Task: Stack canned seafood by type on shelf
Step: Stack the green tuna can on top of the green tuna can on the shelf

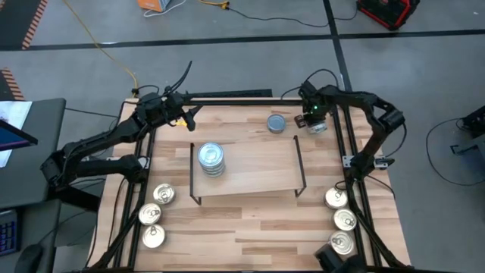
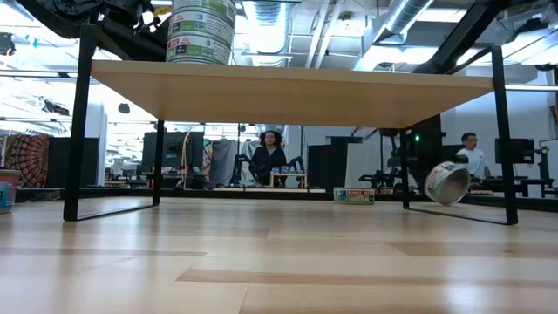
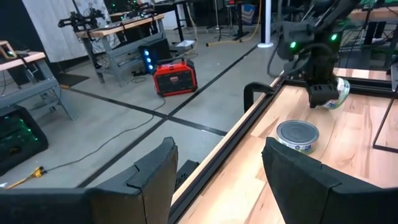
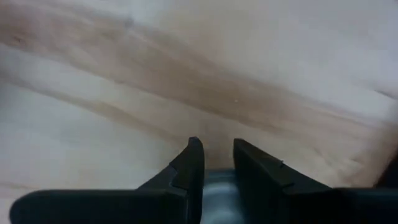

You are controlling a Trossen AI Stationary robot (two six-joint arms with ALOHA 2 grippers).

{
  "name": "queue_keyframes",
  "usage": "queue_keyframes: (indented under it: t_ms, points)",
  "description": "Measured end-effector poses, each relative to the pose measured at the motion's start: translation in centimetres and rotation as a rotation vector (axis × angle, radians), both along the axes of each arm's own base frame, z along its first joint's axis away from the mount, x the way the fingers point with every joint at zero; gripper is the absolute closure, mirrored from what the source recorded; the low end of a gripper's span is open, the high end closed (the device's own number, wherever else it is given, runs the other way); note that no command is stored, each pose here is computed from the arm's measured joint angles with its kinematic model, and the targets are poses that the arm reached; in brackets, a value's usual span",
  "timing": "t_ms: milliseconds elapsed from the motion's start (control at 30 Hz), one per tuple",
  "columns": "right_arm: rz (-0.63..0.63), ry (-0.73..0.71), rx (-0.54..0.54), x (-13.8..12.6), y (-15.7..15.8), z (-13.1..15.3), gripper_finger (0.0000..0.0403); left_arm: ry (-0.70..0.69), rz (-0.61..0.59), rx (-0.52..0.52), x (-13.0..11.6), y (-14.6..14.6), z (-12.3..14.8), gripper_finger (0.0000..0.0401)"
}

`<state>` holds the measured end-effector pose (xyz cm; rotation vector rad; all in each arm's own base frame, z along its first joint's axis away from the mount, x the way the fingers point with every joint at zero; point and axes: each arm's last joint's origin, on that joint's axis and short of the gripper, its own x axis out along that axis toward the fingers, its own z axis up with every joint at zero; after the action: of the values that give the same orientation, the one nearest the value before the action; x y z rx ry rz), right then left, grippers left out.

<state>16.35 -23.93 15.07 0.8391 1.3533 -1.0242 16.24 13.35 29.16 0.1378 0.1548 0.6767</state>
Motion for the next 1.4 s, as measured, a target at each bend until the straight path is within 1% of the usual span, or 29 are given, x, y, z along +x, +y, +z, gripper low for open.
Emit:
queue_keyframes:
  t_ms: [67, 200, 467, 533, 600, 700, 800, 900, 1033, 1100, 1233, 1300, 1400]
  points:
    - [0.001, 0.033, 0.037, 0.2, -0.3, -1.0, 0.0281, 0.002, -0.001, -0.001, 0.0, 0.0, 0.0, 0.0178]
    - [0.012, 0.08, 0.094, 0.8, -1.1, -2.0, 0.0281, 0.007, 0.0, -0.006, 0.0, 0.0, -0.1, 0.0178]
    - [0.046, 0.117, 0.17, 1.9, -2.5, -0.6, 0.0281, 0.021, -0.002, -0.002, 0.0, 0.0, -0.2, 0.0178]
    - [0.064, 0.105, 0.143, 2.3, -2.8, 0.1, 0.0281, 0.026, -0.002, -0.006, 0.0, 0.0, -0.2, 0.0178]
    - [0.097, 0.087, 0.07, 2.9, -2.8, 1.1, 0.0281, 0.03, -0.002, -0.011, 0.0, 0.0, -0.3, 0.0178]
    - [0.134, 0.047, -0.031, 3.4, -2.0, 3.7, 0.0281, 0.043, -0.003, -0.026, -0.1, -0.1, -0.5, 0.0178]
    - [0.158, 0.026, -0.061, 3.3, -0.7, 5.7, 0.0281, 0.068, -0.003, -0.047, -0.1, -0.1, -0.8, 0.0178]
    - [0.213, 0.059, -0.018, 2.7, 0.7, 6.2, 0.028, 0.074, -0.004, -0.054, -0.1, -0.1, -0.9, 0.0178]
    - [0.365, 0.118, 0.045, 2.7, 1.6, 5.7, 0.0273, 0.062, -0.025, -0.069, -0.1, -0.2, -0.9, 0.0178]
    - [0.446, 0.152, 0.077, 3.1, 1.8, 5.2, 0.0267, 0.047, -0.043, -0.073, 0.0, -0.2, -0.8, 0.0178]
    - [0.563, 0.295, 0.151, 3.4, 2.1, 3.6, 0.0263, 0.037, -0.048, -0.075, 0.0, -0.2, -0.7, 0.0178]
    - [0.588, 0.354, 0.222, 3.2, 2.1, 2.7, 0.0265, 0.042, -0.047, -0.068, 0.0, -0.2, -0.7, 0.0178]
    - [0.58, 0.427, 0.307, 2.7, 2.0, 1.9, 0.0272, 0.055, -0.048, -0.051, 0.0, -0.2, -0.7, 0.0178]
